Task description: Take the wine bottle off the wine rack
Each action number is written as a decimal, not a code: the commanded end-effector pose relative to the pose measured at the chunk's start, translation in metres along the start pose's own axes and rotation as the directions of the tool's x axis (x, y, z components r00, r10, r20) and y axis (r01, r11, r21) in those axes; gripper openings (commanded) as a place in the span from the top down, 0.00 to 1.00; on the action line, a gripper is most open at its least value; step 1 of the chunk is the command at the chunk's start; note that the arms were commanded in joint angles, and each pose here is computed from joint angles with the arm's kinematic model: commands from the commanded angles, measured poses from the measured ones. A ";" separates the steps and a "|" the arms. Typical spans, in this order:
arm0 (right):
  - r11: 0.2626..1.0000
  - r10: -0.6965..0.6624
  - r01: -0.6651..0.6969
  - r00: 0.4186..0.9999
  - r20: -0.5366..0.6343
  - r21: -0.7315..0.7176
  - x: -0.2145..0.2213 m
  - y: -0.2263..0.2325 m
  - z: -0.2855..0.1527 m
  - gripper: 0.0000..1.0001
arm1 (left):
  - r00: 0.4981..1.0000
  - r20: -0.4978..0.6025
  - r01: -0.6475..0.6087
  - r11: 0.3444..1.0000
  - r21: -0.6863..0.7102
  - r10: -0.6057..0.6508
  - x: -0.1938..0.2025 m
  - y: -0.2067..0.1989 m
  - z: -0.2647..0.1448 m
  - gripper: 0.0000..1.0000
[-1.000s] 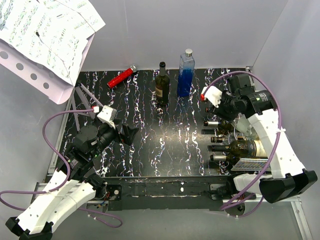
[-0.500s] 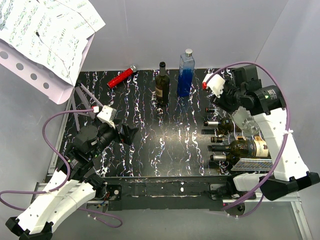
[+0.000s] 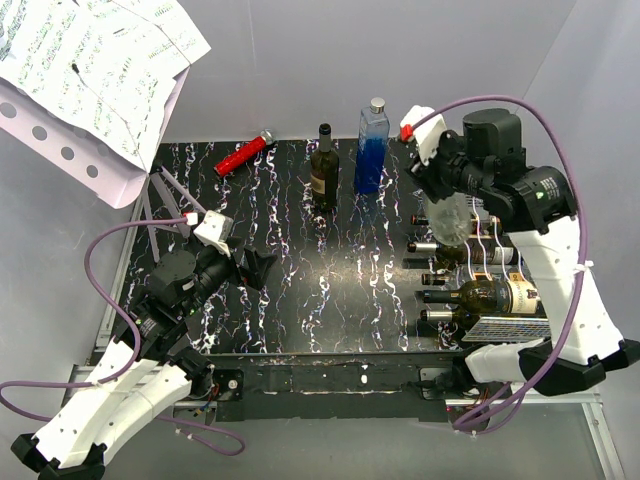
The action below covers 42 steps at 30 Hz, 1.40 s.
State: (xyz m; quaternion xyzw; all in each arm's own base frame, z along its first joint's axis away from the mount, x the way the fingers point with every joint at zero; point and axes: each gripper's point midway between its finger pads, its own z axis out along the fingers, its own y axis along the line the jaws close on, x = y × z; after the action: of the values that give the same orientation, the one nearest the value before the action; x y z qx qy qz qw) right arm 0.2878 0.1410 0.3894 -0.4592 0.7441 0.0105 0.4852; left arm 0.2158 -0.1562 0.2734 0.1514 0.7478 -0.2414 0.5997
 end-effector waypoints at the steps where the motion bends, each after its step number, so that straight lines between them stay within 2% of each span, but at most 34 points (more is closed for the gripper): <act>1: 0.979 0.072 -0.152 0.883 0.463 0.137 -0.105 -0.033 -0.018 0.99 | 1.000 0.010 -0.015 1.000 -0.005 0.015 -0.002 0.001 0.000 0.02; 5: 0.950 0.064 -0.242 0.767 0.639 0.196 -0.131 -0.040 -0.003 0.99 | 1.000 0.008 -0.015 1.000 -0.008 0.015 -0.001 0.002 0.000 0.02; 8: 0.918 0.064 -0.318 0.706 0.706 0.235 -0.134 -0.051 0.018 0.99 | 1.000 0.010 -0.015 1.000 -0.006 0.015 -0.002 0.001 -0.001 0.02; 10: 0.912 0.064 -0.332 0.697 0.714 0.242 -0.136 -0.055 0.033 0.99 | 1.000 0.013 -0.015 1.000 -0.010 0.015 -0.002 0.002 -0.001 0.02; 17: 0.827 0.162 -0.464 0.739 0.654 0.319 -0.100 -0.084 0.100 0.99 | 1.000 0.015 -0.015 1.000 -0.015 0.015 -0.002 0.003 -0.002 0.02; 29: 0.687 0.294 -0.643 0.672 0.680 0.339 -0.033 -0.148 0.140 0.99 | 1.000 0.013 -0.013 1.000 -0.013 0.013 -0.001 0.003 -0.002 0.02; 32: 0.656 0.328 -0.667 0.673 0.663 0.353 -0.017 -0.159 0.154 0.99 | 1.000 0.011 -0.013 1.000 -0.017 0.014 -0.001 0.003 -0.001 0.02; 37: 0.643 0.338 -0.672 0.678 0.653 0.366 -0.001 -0.164 0.168 0.99 | 1.000 0.001 -0.016 1.000 -0.017 0.016 0.001 0.003 0.001 0.02; 38: 0.634 0.348 -0.690 0.657 0.669 0.348 -0.001 -0.165 0.168 0.99 | 1.000 0.002 -0.016 1.000 -0.018 0.016 0.001 0.004 0.002 0.02; 42: 0.634 0.364 -0.700 0.645 0.672 0.329 0.008 -0.161 0.177 0.99 | 1.000 -0.003 -0.018 1.000 -0.021 0.018 0.002 0.004 0.003 0.02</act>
State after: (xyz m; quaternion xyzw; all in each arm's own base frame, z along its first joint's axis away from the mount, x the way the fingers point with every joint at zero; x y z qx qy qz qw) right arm 0.5188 0.1231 0.2434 -0.0618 0.7759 0.0241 0.6274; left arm 0.2165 -0.1554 0.2721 0.1528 0.7492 -0.2370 0.5993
